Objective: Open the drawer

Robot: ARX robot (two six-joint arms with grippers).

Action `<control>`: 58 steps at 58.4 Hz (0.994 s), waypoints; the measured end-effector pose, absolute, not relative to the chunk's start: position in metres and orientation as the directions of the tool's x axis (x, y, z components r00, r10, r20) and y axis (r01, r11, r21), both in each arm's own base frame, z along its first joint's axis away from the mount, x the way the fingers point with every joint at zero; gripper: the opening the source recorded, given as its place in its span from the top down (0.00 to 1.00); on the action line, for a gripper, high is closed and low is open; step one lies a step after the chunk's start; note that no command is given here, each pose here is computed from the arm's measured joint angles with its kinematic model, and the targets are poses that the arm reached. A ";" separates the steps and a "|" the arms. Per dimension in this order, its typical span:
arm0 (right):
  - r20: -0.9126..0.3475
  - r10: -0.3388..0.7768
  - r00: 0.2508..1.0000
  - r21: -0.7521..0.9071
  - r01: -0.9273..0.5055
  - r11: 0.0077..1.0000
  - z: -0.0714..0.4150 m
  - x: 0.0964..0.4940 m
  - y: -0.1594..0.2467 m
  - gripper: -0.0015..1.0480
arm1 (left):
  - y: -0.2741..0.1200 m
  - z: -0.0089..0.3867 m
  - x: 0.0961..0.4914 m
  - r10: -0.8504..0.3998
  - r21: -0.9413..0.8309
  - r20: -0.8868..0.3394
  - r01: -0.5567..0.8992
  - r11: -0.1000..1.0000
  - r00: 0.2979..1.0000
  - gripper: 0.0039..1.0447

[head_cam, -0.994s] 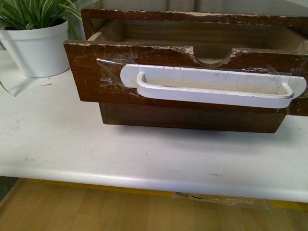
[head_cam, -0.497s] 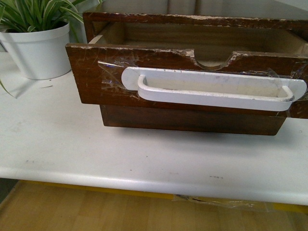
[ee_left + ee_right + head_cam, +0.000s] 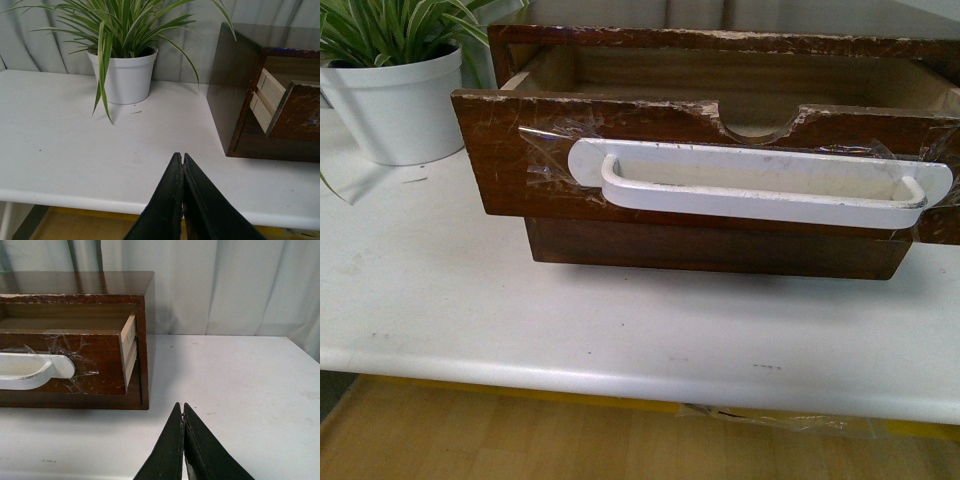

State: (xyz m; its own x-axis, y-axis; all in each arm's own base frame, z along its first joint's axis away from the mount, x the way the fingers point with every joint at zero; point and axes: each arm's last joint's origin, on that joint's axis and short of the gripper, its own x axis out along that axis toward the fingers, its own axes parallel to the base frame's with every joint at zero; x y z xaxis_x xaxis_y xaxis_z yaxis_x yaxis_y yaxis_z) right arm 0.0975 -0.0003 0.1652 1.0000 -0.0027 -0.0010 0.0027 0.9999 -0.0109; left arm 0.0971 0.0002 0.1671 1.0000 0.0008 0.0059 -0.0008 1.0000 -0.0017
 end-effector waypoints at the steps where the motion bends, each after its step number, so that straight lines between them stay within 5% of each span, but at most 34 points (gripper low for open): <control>1: -0.001 -0.002 1.000 -0.010 0.002 1.000 0.165 0.098 0.000 0.99 | 0.000 0.167 0.097 0.002 -0.002 0.006 -0.002 1.000 1.000 0.96; 19: -0.001 -0.002 1.000 -0.011 0.002 1.000 0.165 0.098 0.000 0.99 | 0.000 0.167 0.097 0.002 -0.002 0.006 -0.002 1.000 1.000 0.94; 49: -0.001 -0.002 1.000 -0.010 0.002 1.000 0.165 0.098 0.000 0.09 | 0.000 0.167 0.097 0.002 -0.002 0.006 -0.002 1.000 1.000 0.04; 58: -0.001 -0.002 1.000 -0.010 0.002 1.000 0.165 0.098 0.000 0.09 | 0.000 0.167 0.097 0.002 -0.002 0.006 -0.002 1.000 1.000 0.06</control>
